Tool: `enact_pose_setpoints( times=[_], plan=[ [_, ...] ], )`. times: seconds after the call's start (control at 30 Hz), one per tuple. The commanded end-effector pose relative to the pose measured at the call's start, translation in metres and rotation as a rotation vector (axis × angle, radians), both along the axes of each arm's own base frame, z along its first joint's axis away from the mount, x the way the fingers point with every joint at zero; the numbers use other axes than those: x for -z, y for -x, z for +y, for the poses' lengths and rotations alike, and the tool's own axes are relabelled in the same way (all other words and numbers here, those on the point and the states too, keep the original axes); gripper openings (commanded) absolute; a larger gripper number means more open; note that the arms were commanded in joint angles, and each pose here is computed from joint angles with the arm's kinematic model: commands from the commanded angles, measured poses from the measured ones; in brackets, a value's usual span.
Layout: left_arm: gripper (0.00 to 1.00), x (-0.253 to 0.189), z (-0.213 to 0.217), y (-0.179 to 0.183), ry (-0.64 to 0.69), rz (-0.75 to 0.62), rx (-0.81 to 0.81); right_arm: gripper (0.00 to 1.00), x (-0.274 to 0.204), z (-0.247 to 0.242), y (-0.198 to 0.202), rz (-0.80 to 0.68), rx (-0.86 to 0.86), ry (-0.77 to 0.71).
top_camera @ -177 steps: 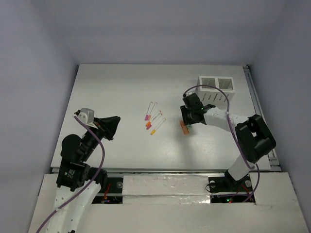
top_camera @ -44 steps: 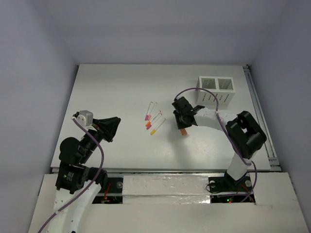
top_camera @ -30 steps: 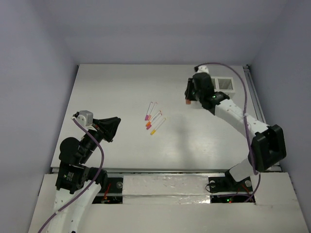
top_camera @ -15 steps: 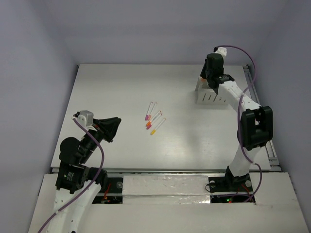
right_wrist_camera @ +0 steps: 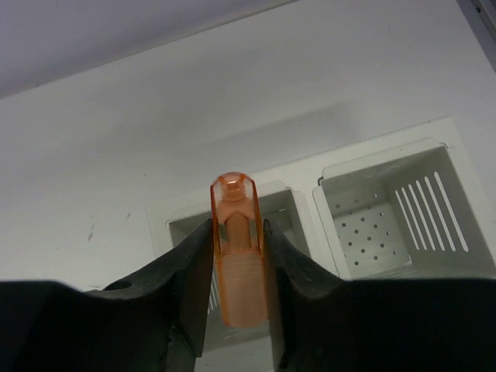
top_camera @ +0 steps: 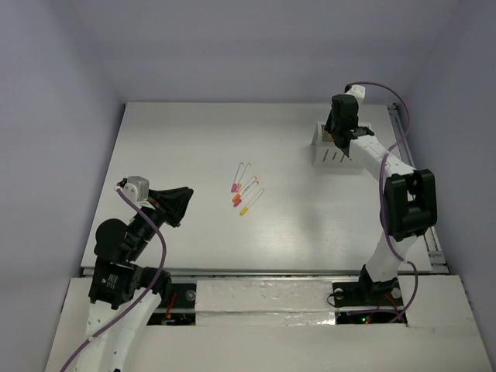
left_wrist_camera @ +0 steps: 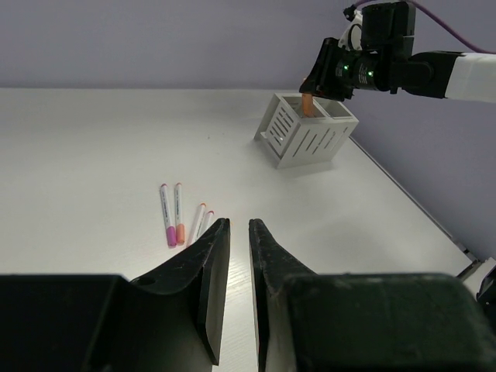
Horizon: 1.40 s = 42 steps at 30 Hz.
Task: Sort the stationery into containers
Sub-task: Place the stationery in the storage box, then pick up the pen from the center of the board.
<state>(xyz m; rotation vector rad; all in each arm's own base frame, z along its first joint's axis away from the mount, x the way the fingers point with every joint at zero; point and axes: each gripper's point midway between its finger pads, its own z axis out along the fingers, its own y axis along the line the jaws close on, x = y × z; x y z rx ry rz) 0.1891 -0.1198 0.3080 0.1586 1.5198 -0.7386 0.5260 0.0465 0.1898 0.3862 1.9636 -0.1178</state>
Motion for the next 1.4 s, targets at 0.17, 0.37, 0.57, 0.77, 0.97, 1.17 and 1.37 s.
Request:
enact_pose_setpoints(
  times=[0.17, 0.37, 0.57, 0.77, 0.97, 1.17, 1.37],
  plan=[
    [0.14, -0.019, -0.003, 0.003, 0.018, -0.069, 0.018, 0.73, -0.052, -0.005, 0.008, -0.118, 0.011, -0.027],
    [0.14, -0.021, -0.001, 0.004, 0.019, -0.077, 0.013, 0.0, -0.092, 0.032, 0.048, -0.188, -0.111, -0.146],
    [0.12, -0.018, 0.001, 0.0, 0.022, -0.061, -0.009, 0.0, -0.025, 0.16, 0.119, -0.031, -0.388, -0.189],
    [0.11, -0.015, 0.001, -0.002, 0.018, -0.046, -0.01, 0.09, 0.042, 0.225, 0.172, 0.126, -0.494, -0.186],
    [0.11, -0.019, 0.001, 0.001, 0.024, -0.063, -0.009, 0.67, 0.085, 0.256, 0.194, 0.255, -0.539, -0.142],
    [0.11, -0.019, 0.002, 0.002, 0.023, -0.065, -0.009, 0.65, 0.116, 0.262, 0.197, 0.315, -0.503, -0.154],
    [0.11, -0.02, 0.0, 0.004, 0.024, -0.073, 0.003, 0.63, 0.125, 0.273, 0.19, 0.322, -0.499, -0.171]
  ],
)
